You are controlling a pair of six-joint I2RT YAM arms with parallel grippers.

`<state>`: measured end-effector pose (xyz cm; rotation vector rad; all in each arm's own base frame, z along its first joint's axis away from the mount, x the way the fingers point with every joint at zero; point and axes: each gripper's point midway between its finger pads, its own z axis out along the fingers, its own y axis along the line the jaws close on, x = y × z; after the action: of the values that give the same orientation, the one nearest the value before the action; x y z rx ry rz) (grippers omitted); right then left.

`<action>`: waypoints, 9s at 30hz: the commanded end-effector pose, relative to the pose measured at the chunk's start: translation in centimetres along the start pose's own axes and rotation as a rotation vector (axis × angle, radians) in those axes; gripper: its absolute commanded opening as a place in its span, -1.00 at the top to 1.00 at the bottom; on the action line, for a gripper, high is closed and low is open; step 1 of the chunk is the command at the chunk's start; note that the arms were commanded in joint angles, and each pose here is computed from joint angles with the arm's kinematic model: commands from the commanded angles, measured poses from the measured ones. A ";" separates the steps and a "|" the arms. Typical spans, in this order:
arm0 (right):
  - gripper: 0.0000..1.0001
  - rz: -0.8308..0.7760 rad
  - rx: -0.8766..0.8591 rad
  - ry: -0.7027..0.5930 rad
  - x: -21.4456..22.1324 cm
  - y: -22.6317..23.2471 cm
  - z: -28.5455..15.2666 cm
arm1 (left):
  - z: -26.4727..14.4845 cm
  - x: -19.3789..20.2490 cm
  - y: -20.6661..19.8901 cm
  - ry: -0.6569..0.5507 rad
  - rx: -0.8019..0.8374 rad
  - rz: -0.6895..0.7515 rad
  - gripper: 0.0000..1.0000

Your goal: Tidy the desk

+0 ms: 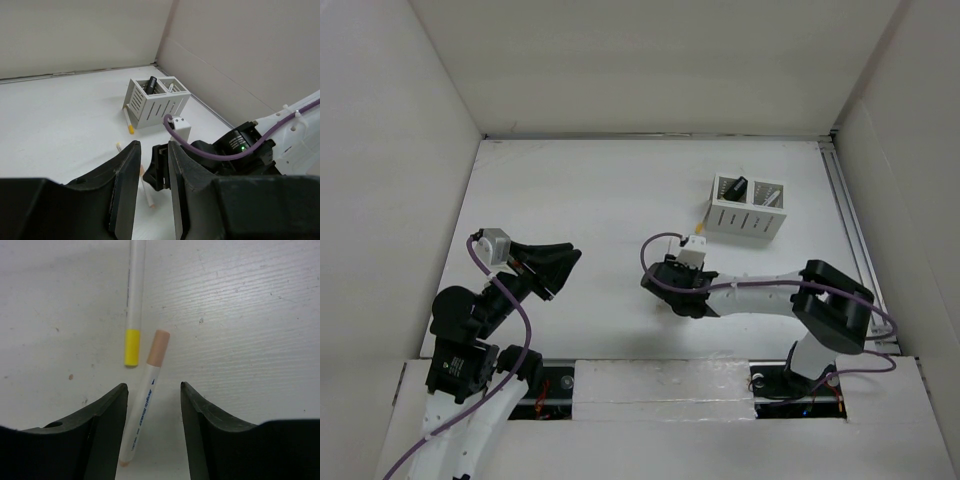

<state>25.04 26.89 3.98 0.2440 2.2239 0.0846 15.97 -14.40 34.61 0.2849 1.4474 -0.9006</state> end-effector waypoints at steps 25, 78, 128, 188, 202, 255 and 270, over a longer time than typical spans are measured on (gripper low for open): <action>0.30 0.075 -0.037 -0.018 -2.5 -0.2 -0.6 | 0.2 -0.9 -0.6 -0.034 0.030 0.013 0.49; 0.21 0.065 -0.027 0.083 -0.2 -1.1 2.5 | 0.3 -0.8 -0.5 -0.026 0.030 0.012 0.49; 1.00 0.363 0.148 -0.506 -29.8 -10.3 -4.4 | 0.1 -0.9 -0.8 -0.033 0.044 0.016 0.48; 0.05 0.702 0.350 0.038 -34.1 -40.7 27.5 | 2.1 0.9 3.3 0.065 -0.125 -0.007 0.48; 0.02 0.622 0.287 0.126 -31.0 -34.4 29.8 | 1.1 -0.1 2.4 0.012 -0.108 0.010 0.48; -0.41 0.525 0.512 -0.092 -37.4 -41.4 24.5 | 1.4 0.0 3.1 0.027 -0.134 0.015 0.47; -0.23 0.510 0.386 0.062 -33.7 -40.7 26.1 | 1.2 -0.2 2.7 0.021 -0.124 0.025 0.48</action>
<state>59.53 -20.22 6.02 1.0534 2.2013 -0.0632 19.15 -13.48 31.71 0.2025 1.5824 -0.7899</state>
